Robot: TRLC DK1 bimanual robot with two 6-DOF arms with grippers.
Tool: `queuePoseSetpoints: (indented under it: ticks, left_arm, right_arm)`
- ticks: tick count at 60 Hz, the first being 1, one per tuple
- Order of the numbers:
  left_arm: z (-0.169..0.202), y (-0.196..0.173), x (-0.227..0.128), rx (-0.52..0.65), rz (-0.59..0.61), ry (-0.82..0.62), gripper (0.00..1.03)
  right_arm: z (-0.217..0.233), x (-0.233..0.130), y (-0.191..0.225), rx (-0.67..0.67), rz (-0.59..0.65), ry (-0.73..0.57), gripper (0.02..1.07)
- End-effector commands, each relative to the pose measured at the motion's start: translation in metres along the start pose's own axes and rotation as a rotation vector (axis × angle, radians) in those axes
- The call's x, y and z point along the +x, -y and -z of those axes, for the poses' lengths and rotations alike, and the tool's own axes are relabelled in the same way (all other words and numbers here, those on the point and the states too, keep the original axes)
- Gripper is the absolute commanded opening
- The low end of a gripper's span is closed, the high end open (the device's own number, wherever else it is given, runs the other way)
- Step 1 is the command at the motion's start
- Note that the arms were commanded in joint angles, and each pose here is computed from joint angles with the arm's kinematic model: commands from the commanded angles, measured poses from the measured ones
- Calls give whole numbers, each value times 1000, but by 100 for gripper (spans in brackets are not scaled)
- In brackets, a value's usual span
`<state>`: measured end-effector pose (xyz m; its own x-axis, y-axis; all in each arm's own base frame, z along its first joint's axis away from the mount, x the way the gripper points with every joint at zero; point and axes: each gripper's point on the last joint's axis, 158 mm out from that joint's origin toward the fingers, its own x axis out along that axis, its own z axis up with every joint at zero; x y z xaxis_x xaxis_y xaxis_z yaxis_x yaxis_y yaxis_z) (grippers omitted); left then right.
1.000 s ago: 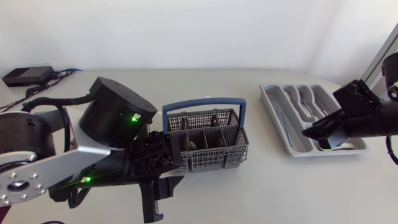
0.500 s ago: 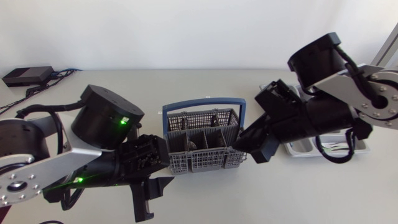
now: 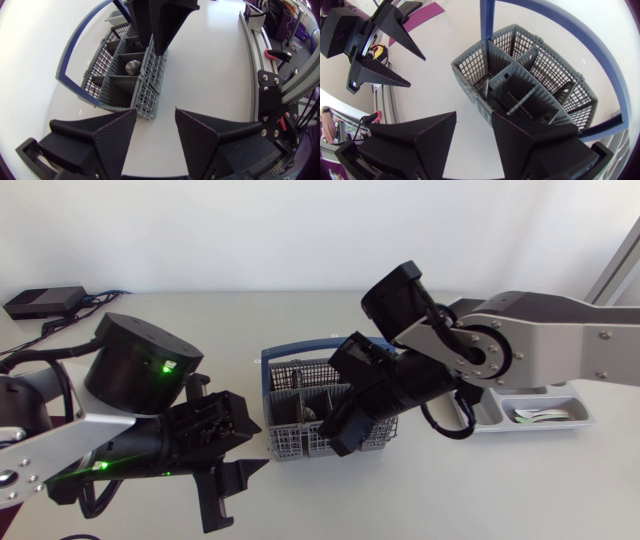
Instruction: Sort the cutlery from the basket into the organizer compartments.
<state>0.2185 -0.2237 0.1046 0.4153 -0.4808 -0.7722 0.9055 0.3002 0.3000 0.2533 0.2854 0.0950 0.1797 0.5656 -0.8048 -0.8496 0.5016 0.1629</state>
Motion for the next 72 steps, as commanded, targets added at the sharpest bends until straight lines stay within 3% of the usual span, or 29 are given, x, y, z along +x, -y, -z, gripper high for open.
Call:
queuePoseSetpoints:
  ticks: [1,26,51,72]
  left_arm:
    - [11,6,1,-16,17,-12,54]
    - [17,3,-2,-22,6,-14,54]
    - [17,-1,1,-37,-5,-9,54]
    - [16,0,-1,-31,-3,-5,54]
  right_arm:
    - [-16,3,-2,1,12,20,55]
    - [-29,20,8,3,50,-6,52]
    - [-23,34,16,13,66,-43,39]
    - [-22,36,28,44,92,-53,38]
